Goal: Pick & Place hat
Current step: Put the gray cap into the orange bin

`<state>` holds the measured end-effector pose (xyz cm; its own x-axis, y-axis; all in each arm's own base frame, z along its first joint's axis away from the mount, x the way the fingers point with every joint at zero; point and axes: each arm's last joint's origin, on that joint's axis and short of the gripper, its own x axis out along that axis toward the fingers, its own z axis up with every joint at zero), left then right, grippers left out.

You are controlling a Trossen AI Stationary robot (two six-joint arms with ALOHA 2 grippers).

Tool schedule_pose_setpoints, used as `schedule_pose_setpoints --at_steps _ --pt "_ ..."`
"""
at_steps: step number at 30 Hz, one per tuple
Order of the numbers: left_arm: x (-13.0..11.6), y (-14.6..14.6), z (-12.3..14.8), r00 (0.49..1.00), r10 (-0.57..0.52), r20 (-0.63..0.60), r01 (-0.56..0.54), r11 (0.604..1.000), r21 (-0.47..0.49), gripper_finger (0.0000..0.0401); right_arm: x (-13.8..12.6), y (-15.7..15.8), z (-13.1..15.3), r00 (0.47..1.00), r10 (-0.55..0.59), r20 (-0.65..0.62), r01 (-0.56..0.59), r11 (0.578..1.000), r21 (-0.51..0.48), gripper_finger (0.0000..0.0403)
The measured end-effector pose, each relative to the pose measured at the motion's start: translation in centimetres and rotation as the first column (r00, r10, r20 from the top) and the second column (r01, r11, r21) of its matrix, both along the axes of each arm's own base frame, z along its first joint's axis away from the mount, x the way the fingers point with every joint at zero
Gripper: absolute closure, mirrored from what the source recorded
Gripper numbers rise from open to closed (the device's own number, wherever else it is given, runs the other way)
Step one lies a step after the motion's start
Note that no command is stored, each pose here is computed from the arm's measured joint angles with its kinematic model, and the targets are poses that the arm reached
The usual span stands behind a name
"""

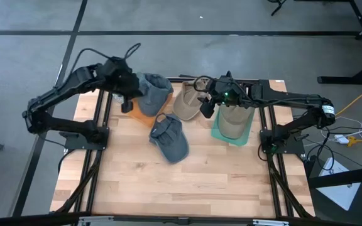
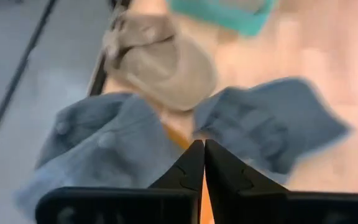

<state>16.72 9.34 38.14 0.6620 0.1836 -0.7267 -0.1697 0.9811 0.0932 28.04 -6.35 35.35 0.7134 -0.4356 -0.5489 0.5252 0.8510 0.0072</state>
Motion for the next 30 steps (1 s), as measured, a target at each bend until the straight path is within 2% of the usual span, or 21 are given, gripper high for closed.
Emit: schedule_pose_setpoints --at_steps 4,9,15,17,24,30 --pt "1.7 1.2 -1.0 0.997 0.044 -0.059 -0.042 0.998 0.045 0.0399 0.0 -0.1 0.0 1.0 -0.003 0.001 0.003 1.0 0.0 0.0191" --pt "3.6 3.0 -3.4 0.977 0.089 -0.192 -0.089 0.996 0.007 0.0399 0.0 -0.1 0.0 1.0 -0.017 0.011 0.016 1.0 0.018 0.0191" --pt "6.0 5.8 -5.4 0.944 0.215 -0.249 -0.18 0.971 0.156 0.0399 0.0 -0.1 0.0 0.999 -0.03 0.021 0.03 0.999 0.035 0.0191" --pt "6.4 6.9 -6.2 0.934 0.233 -0.272 -0.19 0.966 0.175 0.04 0.0 -0.1 0.0 0.999 -0.033 0.023 0.032 0.999 0.039 0.0191" --pt "7.1 10.7 -9.6 0.883 0.312 -0.35 -0.286 0.95 0.125 0.04 0.0 -0.1 0.0 0.998 -0.054 0.038 0.051 0.997 0.066 0.0191" --pt "7.2 12.3 -10.1 0.896 0.339 -0.287 -0.328 0.941 0.089 0.0399 0.0 -0.1 0.0 0.998 -0.056 0.036 0.053 0.996 0.069 0.0191"
